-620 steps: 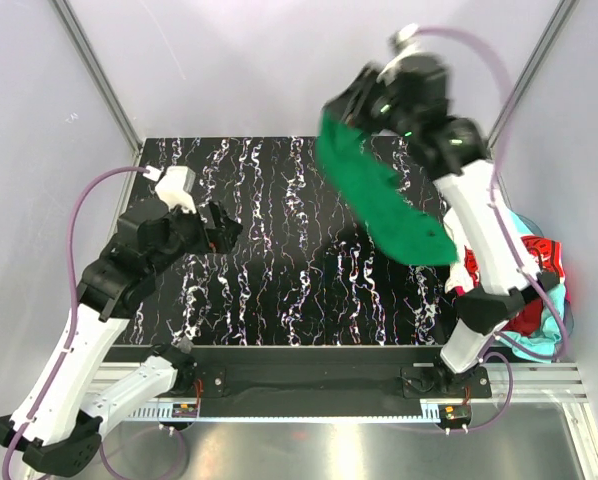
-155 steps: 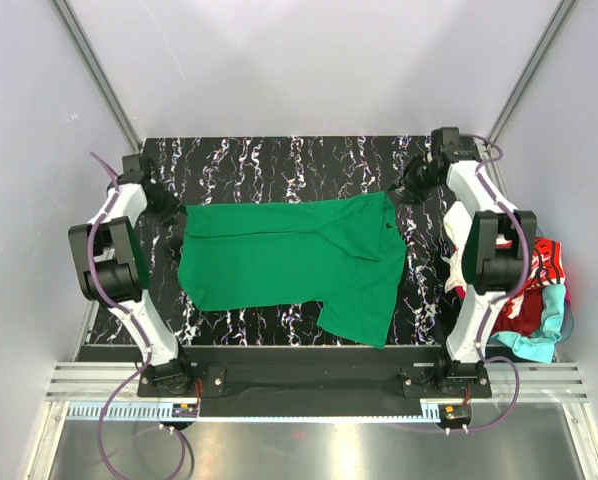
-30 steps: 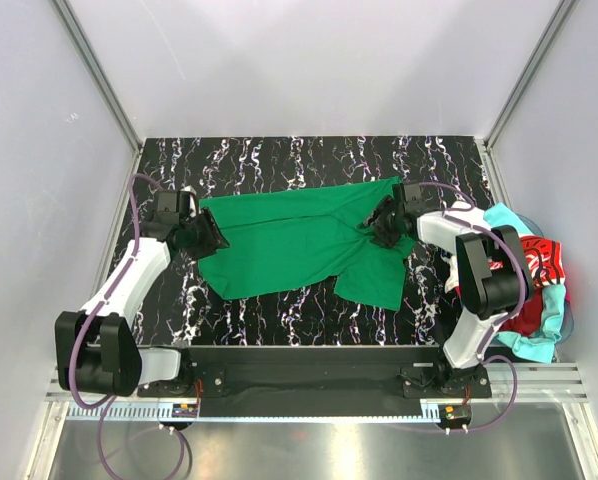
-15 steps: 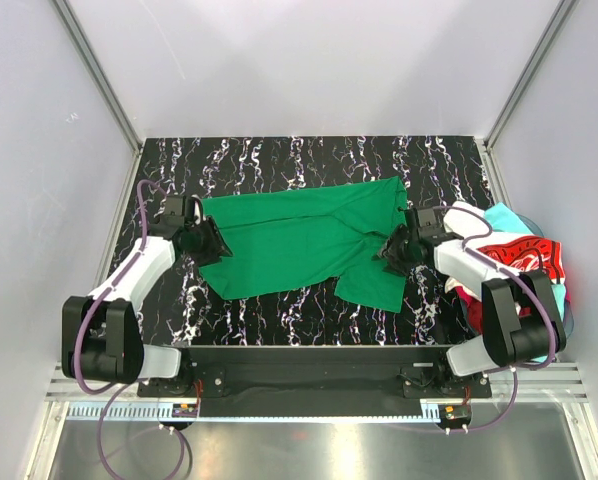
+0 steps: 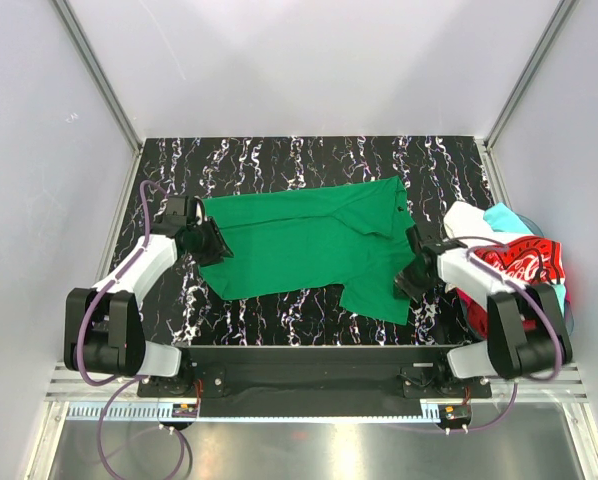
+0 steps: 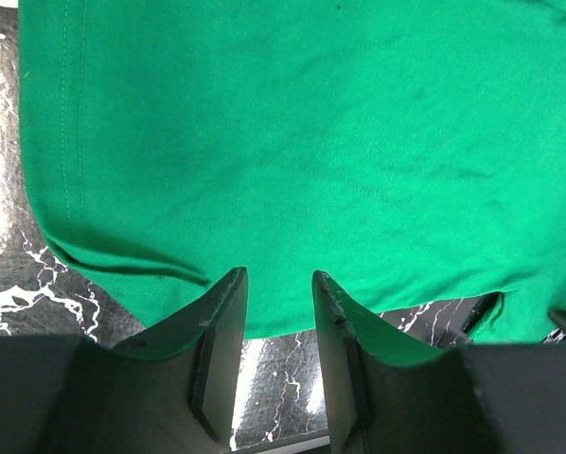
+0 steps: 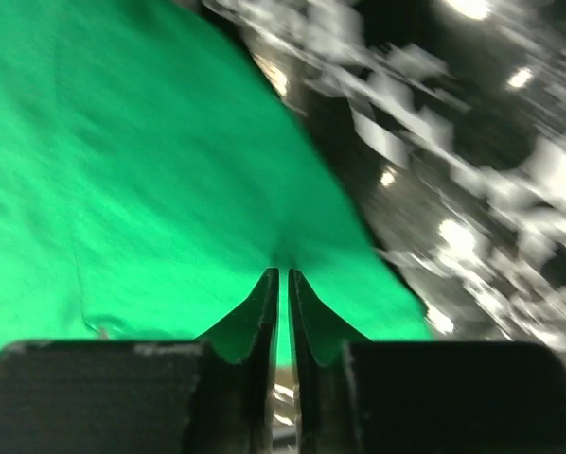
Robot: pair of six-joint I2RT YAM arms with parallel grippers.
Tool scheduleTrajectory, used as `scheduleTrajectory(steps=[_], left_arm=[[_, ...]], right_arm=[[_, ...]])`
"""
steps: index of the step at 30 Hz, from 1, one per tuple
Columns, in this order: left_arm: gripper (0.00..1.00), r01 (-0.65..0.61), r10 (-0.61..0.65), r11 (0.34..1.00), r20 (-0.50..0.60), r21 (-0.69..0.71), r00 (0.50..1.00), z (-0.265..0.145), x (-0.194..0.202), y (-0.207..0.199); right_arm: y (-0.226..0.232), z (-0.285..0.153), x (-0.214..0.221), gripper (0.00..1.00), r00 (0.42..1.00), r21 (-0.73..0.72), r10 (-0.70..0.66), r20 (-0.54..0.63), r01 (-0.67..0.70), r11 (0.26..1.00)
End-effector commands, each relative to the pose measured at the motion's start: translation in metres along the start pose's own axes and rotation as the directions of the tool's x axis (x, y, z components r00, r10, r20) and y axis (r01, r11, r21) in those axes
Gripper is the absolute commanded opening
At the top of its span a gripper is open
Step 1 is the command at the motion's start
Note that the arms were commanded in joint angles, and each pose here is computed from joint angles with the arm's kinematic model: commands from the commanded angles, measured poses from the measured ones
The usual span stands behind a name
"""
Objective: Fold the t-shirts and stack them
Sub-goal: Fold the tshirt
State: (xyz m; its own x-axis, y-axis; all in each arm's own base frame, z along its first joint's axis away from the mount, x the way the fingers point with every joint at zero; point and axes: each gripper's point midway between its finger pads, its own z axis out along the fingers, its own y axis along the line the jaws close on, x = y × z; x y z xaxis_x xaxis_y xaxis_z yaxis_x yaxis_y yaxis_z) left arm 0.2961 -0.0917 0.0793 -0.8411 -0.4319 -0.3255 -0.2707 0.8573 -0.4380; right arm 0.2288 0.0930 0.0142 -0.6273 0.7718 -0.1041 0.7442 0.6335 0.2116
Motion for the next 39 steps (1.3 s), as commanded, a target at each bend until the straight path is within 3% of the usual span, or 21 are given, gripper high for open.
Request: scheduleTrajectory(steps=[1, 4, 5, 7, 9, 14, 19, 23, 34, 39], left_arm=[[0.39, -0.015, 0.013, 0.999, 0.039, 0.049, 0.999, -0.007, -0.008, -0.01], [0.39, -0.03, 0.028, 0.999, 0.042, 0.041, 0.999, -0.009, -0.01, -0.01], [0.39, -0.035, 0.033, 0.998, 0.048, 0.043, 0.998, -0.011, -0.012, -0.012], [0.39, -0.039, 0.037, 0.998, 0.046, 0.043, 0.998, -0.011, -0.013, -0.012], [0.39, -0.04, 0.038, 0.998, 0.042, 0.044, 0.998, -0.011, -0.013, -0.013], [0.39, -0.038, 0.036, 0.998, 0.038, 0.047, 0.999, -0.012, -0.011, -0.013], [0.39, -0.041, 0.04, 0.998, 0.039, 0.049, 0.998, -0.015, -0.01, -0.013], [0.39, -0.048, 0.046, 0.998, 0.046, 0.041, 0.998, -0.016, -0.011, -0.012], [0.39, -0.048, 0.046, 0.998, 0.042, 0.035, 0.998, -0.013, -0.012, -0.01], [0.39, -0.05, 0.049, 0.998, 0.035, 0.031, 0.998, -0.011, -0.012, -0.01]], right_arm=[[-0.017, -0.025, -0.006, 0.16, 0.994, 0.03, 0.069, 0.081, -0.071, 0.997], [0.035, -0.048, -0.03, 0.32, 0.983, -0.161, -0.074, 0.171, 0.102, 0.982], [0.047, -0.053, -0.035, 0.42, 0.963, -0.181, -0.185, 0.197, 0.221, 0.958], [0.08, -0.059, -0.04, 0.59, 0.941, -0.257, -0.266, 0.206, 0.315, 0.914], [0.095, -0.055, -0.044, 0.69, 0.931, -0.285, -0.298, 0.21, 0.349, 0.893], [0.147, -0.031, -0.051, 0.72, 0.953, -0.387, -0.25, 0.17, 0.297, 0.873], [0.179, -0.011, -0.061, 0.7, 0.976, -0.419, -0.172, 0.131, 0.211, 0.883], [0.198, -0.008, -0.072, 0.61, 0.978, -0.439, -0.148, 0.145, 0.197, 0.876], [0.199, 0.014, -0.09, 0.45, 0.99, -0.361, -0.086, 0.113, 0.122, 0.924], [0.221, 0.02, -0.113, 0.19, 0.991, -0.418, -0.066, 0.119, 0.11, 0.902]])
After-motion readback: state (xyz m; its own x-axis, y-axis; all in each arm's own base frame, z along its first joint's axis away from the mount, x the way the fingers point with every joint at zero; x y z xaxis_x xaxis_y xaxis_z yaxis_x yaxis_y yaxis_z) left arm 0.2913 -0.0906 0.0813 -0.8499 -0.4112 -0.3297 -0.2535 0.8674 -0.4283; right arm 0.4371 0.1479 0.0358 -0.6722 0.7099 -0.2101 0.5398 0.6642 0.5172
